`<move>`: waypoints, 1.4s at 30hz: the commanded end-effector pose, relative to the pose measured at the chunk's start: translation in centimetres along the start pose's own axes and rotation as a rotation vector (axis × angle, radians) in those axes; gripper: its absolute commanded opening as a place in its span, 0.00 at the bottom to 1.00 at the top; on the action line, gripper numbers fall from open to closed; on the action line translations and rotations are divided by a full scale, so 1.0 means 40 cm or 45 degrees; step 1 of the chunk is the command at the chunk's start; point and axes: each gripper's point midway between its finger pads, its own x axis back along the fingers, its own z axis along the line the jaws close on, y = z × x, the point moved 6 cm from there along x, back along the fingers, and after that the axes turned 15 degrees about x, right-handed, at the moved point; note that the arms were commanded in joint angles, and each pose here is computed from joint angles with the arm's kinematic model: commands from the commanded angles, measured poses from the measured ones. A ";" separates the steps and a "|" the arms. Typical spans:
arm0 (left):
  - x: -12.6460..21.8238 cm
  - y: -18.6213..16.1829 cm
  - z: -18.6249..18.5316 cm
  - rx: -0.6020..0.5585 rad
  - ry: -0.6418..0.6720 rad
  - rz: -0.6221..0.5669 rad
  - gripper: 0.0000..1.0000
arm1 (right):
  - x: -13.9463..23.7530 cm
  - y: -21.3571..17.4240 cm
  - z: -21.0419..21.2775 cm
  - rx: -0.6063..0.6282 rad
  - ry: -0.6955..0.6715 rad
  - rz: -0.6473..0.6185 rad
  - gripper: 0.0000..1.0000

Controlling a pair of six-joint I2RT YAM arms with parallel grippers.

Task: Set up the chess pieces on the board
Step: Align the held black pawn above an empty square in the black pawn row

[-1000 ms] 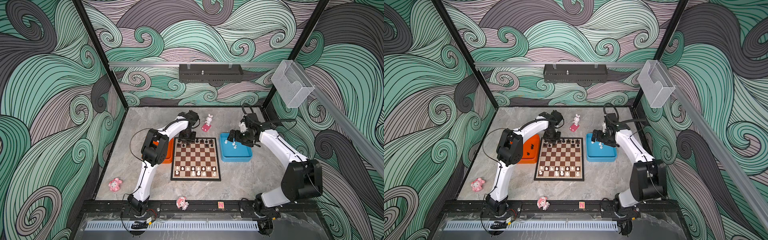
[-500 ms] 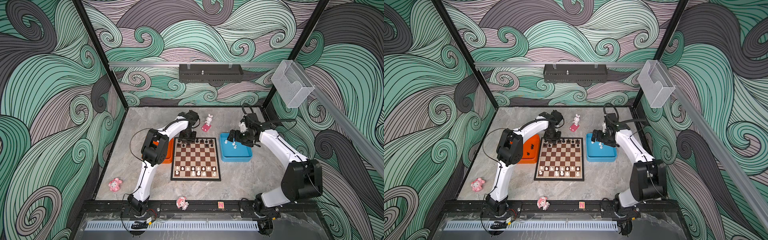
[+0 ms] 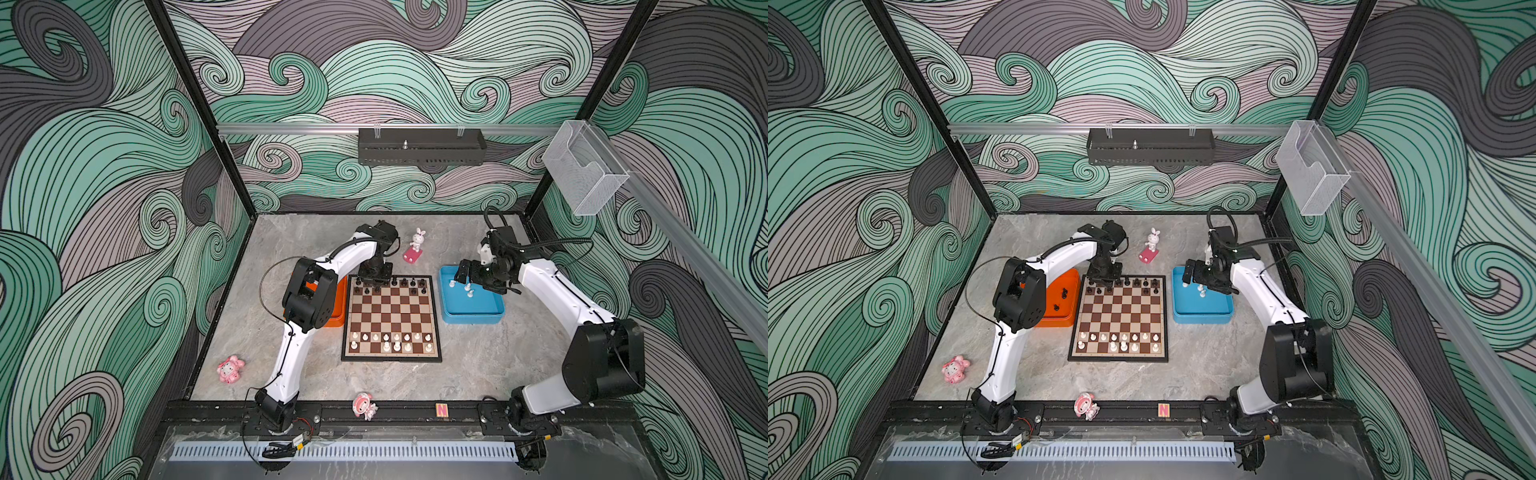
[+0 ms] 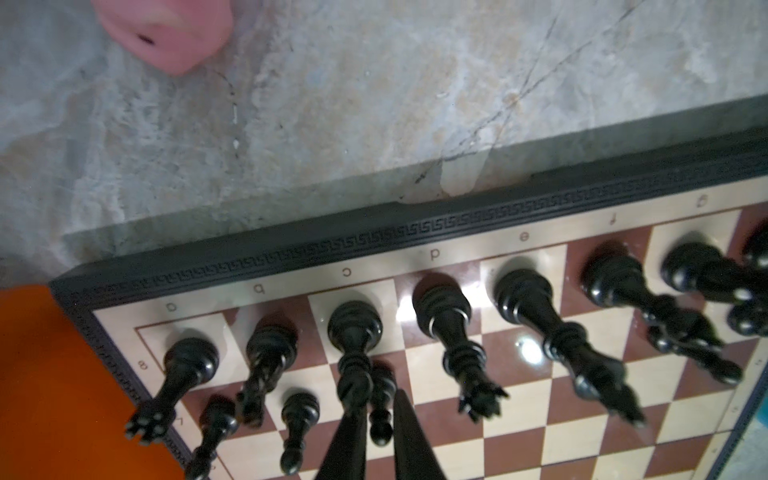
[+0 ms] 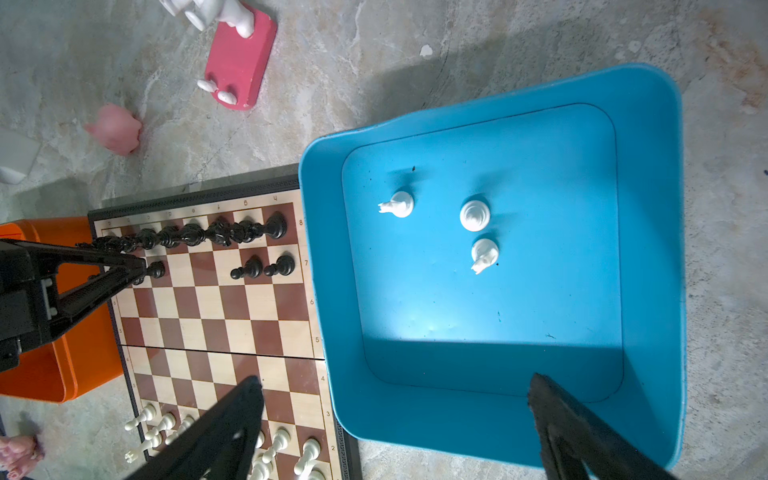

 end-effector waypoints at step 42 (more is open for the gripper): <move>0.005 -0.009 -0.005 -0.012 0.013 0.001 0.17 | 0.010 -0.007 -0.004 0.002 0.003 -0.017 0.99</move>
